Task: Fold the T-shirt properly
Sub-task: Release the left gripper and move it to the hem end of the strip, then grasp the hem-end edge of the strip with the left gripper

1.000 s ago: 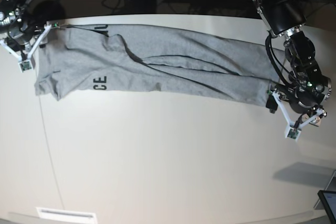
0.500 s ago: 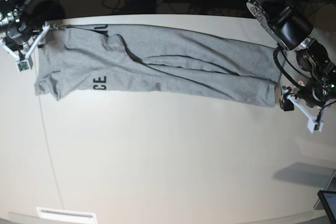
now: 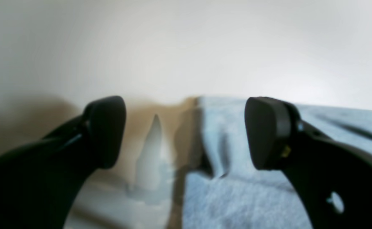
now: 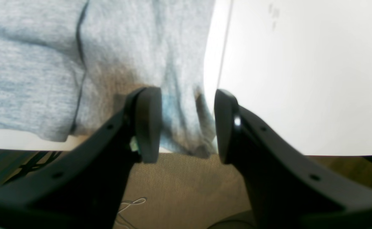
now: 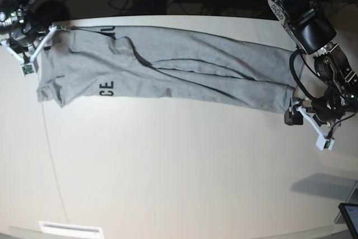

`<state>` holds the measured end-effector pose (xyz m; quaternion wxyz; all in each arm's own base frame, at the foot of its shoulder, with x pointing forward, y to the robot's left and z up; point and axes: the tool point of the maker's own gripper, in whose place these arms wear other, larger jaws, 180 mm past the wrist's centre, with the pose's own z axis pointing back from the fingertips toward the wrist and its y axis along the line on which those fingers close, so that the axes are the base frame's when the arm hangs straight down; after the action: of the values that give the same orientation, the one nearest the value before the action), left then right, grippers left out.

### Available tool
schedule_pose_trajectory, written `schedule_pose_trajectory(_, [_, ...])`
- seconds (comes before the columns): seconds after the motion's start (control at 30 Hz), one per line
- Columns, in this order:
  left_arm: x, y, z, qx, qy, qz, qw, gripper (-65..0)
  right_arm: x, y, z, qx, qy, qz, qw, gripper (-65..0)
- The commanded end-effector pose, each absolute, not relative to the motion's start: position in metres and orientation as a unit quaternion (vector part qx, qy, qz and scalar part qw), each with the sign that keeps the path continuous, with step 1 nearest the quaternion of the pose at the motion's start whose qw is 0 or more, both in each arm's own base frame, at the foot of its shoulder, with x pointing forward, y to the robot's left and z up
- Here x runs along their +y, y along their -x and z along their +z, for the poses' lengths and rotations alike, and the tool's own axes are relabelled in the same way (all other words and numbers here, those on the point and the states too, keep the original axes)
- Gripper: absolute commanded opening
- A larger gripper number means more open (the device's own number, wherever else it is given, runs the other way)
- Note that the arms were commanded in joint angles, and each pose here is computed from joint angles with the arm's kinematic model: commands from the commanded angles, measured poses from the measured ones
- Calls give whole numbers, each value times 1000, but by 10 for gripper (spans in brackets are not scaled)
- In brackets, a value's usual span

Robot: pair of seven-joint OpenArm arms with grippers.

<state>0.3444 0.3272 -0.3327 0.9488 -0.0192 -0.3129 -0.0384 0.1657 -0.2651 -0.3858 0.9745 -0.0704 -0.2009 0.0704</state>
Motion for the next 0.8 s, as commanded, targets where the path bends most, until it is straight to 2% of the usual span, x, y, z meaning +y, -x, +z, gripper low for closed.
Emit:
schedule_pose_trajectory(0.0, [338, -352, -316, -332, 4, -41, 942, -160, -268, -170, -380, -212, 76, 73, 971, -392])
schedule_pose_trajectory(0.1, [334, -352, -322, -326, 11, -38, 944, -240, -268, -170, -380, -212, 76, 73, 971, -392])
schedule_pose_trajectory(0.37, [337, -341, -348, -289, 32, -23, 957, -244, -268, -170, -380, -212, 76, 73, 971, -392])
schedule_pose_trajectory(0.77, [336, -343, -346, -293, 32, -24, 955, -249, -268, -170, -379, -213, 76, 73, 971, -392])
